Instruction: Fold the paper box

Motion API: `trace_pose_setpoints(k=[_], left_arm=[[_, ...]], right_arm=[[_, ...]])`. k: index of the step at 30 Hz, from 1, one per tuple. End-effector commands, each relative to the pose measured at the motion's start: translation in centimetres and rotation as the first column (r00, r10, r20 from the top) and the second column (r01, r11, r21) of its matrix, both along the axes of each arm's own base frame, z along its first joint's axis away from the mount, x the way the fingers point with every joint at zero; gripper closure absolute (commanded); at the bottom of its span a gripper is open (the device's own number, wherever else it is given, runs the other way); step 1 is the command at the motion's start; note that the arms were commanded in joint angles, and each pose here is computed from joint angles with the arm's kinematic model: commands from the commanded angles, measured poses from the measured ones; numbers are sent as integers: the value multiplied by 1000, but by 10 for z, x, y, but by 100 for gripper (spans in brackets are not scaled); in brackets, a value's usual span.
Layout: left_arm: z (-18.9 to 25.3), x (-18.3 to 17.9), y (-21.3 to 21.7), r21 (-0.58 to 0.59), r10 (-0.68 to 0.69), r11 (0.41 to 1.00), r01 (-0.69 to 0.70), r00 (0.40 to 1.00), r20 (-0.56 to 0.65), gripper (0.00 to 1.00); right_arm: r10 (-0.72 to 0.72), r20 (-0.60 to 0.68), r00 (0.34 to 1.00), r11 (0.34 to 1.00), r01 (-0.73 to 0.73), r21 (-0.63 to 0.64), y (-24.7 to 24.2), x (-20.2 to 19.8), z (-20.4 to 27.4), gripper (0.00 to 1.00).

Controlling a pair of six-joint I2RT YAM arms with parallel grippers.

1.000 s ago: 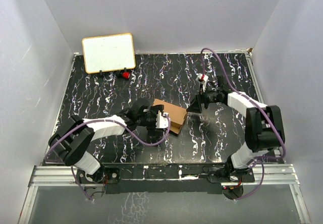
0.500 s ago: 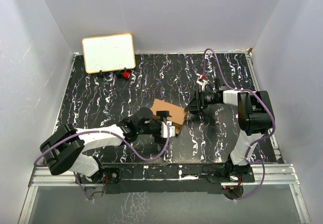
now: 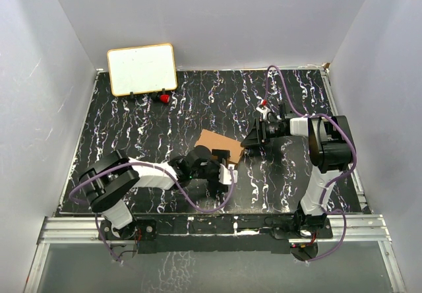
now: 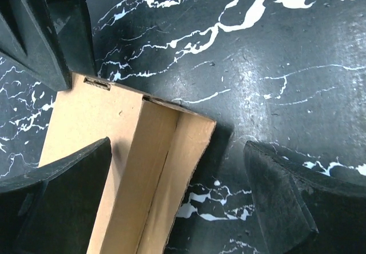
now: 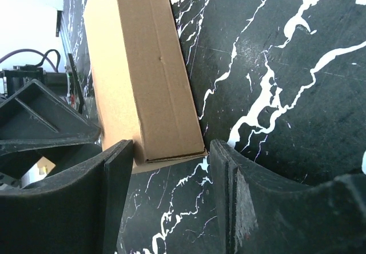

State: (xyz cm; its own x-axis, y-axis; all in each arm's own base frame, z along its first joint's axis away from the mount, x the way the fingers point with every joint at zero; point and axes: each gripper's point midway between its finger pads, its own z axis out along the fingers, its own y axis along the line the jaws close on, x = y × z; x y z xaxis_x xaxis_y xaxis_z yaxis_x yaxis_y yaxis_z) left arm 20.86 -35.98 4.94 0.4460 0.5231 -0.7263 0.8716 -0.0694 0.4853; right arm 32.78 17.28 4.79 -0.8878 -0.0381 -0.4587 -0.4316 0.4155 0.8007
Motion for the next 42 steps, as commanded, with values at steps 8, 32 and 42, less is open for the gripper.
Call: trace_pose_setpoints(k=[8, 32, 42], left_arm=[[21, 11, -33, -97, 13, 995, -7, 998, 69, 8], [25, 14, -43, -125, 44, 991, -42, 999, 18, 71], [48, 6, -41, -171, 38, 984, -41, 999, -17, 46]], right_arm=[[5, 50, 999, 999, -7, 32, 2, 12, 12, 45], [-1, 31, 1000, 1000, 1, 20, 1, 11, 6, 50], [1, 30, 1000, 1000, -2, 21, 1, 11, 7, 50]])
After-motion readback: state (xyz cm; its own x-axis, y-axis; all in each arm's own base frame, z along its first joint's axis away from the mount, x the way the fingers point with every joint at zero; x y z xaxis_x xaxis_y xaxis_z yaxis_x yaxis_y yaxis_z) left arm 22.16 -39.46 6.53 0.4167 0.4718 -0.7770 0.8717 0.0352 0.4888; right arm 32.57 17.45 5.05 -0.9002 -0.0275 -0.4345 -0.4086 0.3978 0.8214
